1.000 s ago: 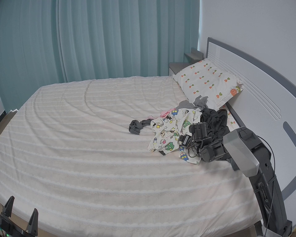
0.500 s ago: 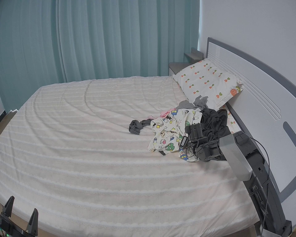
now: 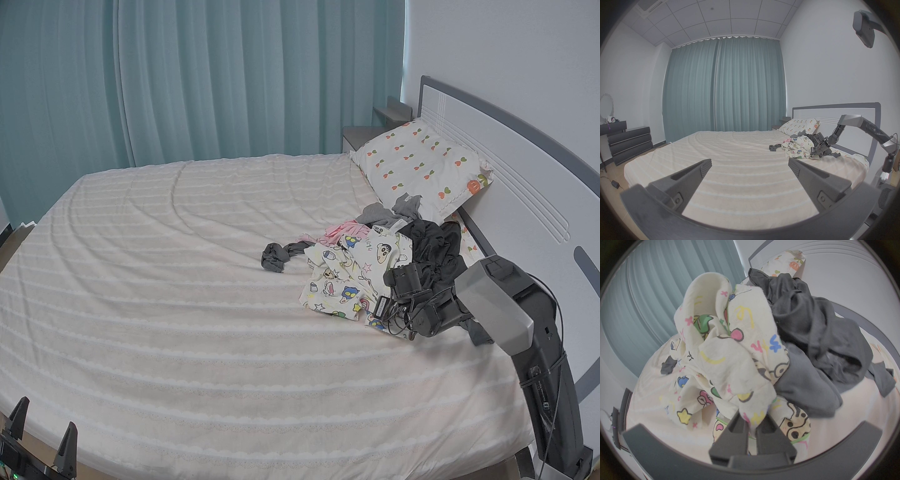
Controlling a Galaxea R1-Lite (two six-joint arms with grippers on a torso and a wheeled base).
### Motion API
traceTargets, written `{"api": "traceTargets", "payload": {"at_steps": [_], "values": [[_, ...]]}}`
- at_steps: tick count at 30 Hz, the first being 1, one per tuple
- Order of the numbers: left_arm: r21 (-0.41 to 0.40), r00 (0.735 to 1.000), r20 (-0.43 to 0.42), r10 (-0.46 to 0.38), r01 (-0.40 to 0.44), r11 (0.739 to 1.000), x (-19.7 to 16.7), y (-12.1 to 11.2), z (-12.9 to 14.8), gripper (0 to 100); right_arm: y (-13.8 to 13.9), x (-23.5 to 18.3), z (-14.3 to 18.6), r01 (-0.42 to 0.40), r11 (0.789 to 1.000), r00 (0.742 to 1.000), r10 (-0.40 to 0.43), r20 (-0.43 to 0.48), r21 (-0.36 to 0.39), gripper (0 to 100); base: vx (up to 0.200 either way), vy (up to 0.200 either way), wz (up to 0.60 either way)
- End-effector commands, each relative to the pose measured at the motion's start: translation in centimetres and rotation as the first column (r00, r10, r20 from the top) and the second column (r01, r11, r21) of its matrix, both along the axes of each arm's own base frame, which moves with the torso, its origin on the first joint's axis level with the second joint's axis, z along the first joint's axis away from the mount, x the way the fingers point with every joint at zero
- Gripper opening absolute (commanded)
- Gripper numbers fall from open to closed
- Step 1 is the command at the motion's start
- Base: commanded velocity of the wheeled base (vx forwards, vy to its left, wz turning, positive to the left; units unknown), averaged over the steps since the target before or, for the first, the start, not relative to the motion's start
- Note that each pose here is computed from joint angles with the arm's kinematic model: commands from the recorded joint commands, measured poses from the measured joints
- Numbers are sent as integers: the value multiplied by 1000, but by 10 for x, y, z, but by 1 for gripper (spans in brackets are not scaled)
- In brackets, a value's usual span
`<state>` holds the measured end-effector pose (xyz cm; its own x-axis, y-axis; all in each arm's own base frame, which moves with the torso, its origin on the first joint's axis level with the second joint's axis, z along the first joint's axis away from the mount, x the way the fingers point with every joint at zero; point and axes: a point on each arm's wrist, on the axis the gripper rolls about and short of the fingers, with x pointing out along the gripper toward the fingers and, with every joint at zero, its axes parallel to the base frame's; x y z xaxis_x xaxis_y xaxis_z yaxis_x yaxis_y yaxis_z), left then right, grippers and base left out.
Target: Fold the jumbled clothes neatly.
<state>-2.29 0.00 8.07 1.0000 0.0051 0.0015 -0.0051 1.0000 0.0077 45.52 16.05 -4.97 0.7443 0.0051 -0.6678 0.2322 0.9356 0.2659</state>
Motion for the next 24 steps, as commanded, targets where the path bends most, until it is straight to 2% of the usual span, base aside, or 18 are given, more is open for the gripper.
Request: {"api": "traceTargets", "payload": {"at_steps": [1,6,10,19,20,24], "values": [[0,1000,-1,1,-1,1000,0,0,-5,100,-12,-48,70,-89,990,996,85,41,108,0,0,0,0],[0,1000,-1,1,-1,1000,0,0,-5,100,-19,-72,87,-113,981,991,99,93,156,0,0,0,0],[0,1000,-1,1,-1,1000,0,0,-5,100,-20,-97,98,-181,965,981,165,100,190,0,0,0,0],[0,1000,-1,1,-1,1000,0,0,-5,100,-11,-95,81,-208,958,978,199,68,198,0,0,0,0],[0,1000,-1,1,-1,1000,0,0,-5,100,-8,-88,71,-202,959,979,195,59,196,100,0,0,0],[0,1000,-1,1,-1,1000,0,0,-5,100,-7,-76,45,-184,967,983,183,23,177,100,0,0,0]]}}
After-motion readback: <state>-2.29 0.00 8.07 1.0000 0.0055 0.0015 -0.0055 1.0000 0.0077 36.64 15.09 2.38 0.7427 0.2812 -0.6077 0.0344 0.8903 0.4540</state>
